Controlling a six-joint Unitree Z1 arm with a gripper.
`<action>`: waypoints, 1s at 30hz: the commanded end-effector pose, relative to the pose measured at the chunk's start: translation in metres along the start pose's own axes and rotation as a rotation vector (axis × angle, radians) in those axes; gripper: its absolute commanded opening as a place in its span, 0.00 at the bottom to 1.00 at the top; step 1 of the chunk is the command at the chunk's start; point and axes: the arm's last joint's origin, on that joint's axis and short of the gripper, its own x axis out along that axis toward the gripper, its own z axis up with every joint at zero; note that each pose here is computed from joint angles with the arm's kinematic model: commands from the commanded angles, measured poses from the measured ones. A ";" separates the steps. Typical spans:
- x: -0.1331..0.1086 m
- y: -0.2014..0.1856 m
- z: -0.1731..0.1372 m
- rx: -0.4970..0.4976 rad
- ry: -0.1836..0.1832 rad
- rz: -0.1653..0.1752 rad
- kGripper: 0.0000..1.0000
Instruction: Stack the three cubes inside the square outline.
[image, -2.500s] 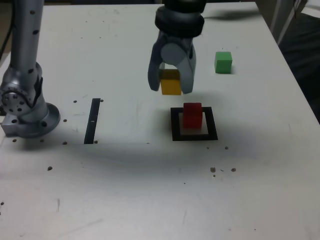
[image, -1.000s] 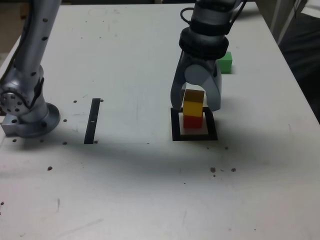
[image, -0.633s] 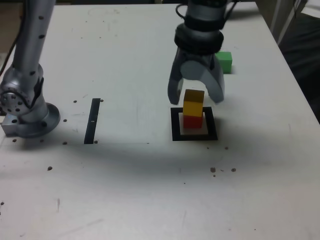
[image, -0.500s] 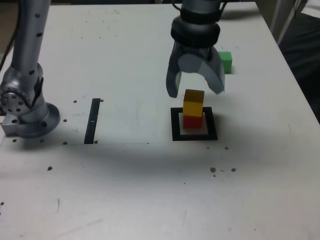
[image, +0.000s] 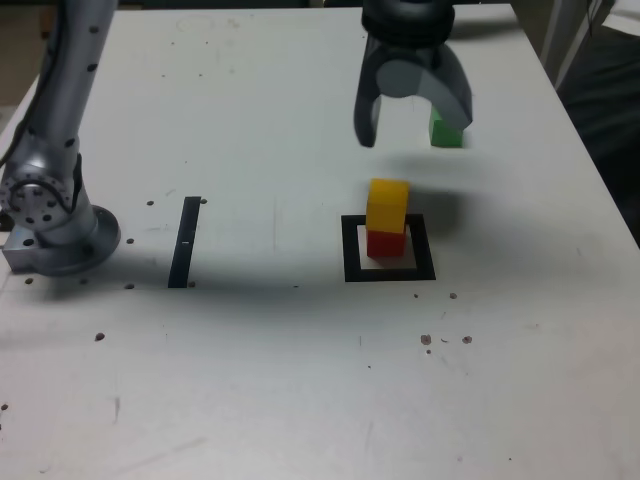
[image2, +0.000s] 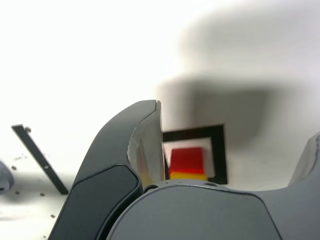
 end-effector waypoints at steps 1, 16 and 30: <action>0.003 0.008 0.004 -0.004 0.004 -0.002 1.00; 0.027 0.071 0.026 -0.044 -0.008 -0.015 0.99; 0.051 0.109 0.040 -0.050 -0.002 -0.023 0.95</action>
